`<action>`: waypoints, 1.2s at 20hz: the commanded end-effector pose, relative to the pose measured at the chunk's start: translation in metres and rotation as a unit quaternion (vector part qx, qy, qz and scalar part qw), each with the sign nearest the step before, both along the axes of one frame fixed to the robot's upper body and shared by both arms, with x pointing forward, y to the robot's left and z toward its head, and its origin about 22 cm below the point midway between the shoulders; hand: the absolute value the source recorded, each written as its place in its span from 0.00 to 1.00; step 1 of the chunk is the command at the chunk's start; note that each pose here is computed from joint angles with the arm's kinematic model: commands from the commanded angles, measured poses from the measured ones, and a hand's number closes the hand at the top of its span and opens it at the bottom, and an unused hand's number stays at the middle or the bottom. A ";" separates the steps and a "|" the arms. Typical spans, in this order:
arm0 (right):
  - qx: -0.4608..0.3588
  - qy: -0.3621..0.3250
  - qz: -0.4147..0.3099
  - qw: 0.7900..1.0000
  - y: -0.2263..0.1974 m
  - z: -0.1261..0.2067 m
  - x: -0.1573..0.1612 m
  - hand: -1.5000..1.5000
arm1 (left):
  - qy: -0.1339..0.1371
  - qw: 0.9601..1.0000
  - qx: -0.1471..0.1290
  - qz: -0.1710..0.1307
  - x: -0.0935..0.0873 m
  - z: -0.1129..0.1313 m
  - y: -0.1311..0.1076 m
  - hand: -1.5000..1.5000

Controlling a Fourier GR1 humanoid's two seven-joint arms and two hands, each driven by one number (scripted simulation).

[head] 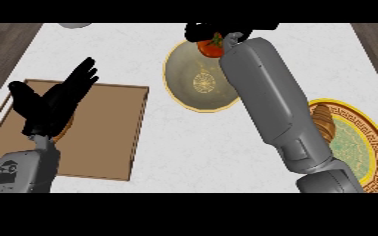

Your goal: Pick the tomato from the plate and place it in the bowl

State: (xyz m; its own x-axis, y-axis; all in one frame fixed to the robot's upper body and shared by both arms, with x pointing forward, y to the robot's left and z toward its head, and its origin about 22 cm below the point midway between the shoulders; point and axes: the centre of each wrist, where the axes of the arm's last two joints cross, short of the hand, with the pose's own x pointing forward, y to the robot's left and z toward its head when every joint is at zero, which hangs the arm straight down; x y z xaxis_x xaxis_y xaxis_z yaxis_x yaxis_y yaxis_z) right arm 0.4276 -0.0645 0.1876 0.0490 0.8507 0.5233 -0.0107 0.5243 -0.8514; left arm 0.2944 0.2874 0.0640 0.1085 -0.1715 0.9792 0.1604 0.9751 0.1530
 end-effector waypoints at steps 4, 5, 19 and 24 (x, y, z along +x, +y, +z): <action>0.127 0.057 -0.042 0.989 -0.018 -0.039 0.022 1.00 | -0.002 1.000 -0.004 -0.025 0.010 -0.005 -0.014 0.50; 0.136 0.067 -0.039 0.988 -0.012 -0.025 0.026 1.00 | -0.006 1.000 -0.006 -0.019 0.010 0.000 -0.016 0.50; 0.219 -0.081 -0.064 0.970 -0.029 -0.059 0.033 0.00 | -0.006 1.000 0.000 -0.023 0.021 0.007 -0.025 0.50; 0.211 -0.122 -0.107 0.964 -0.044 -0.067 0.035 0.00 | 0.001 1.000 0.005 -0.010 0.019 0.012 -0.006 0.50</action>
State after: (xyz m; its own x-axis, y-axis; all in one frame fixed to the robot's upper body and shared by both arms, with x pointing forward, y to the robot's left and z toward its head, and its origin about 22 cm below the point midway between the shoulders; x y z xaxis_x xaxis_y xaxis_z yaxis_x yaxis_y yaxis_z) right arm 0.4611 -0.0972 0.1271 0.0364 0.5418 0.8397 0.2366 0.8117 -0.5340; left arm 0.3124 0.2740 0.0724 0.0897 -0.1734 0.9808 0.1932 0.9691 0.1536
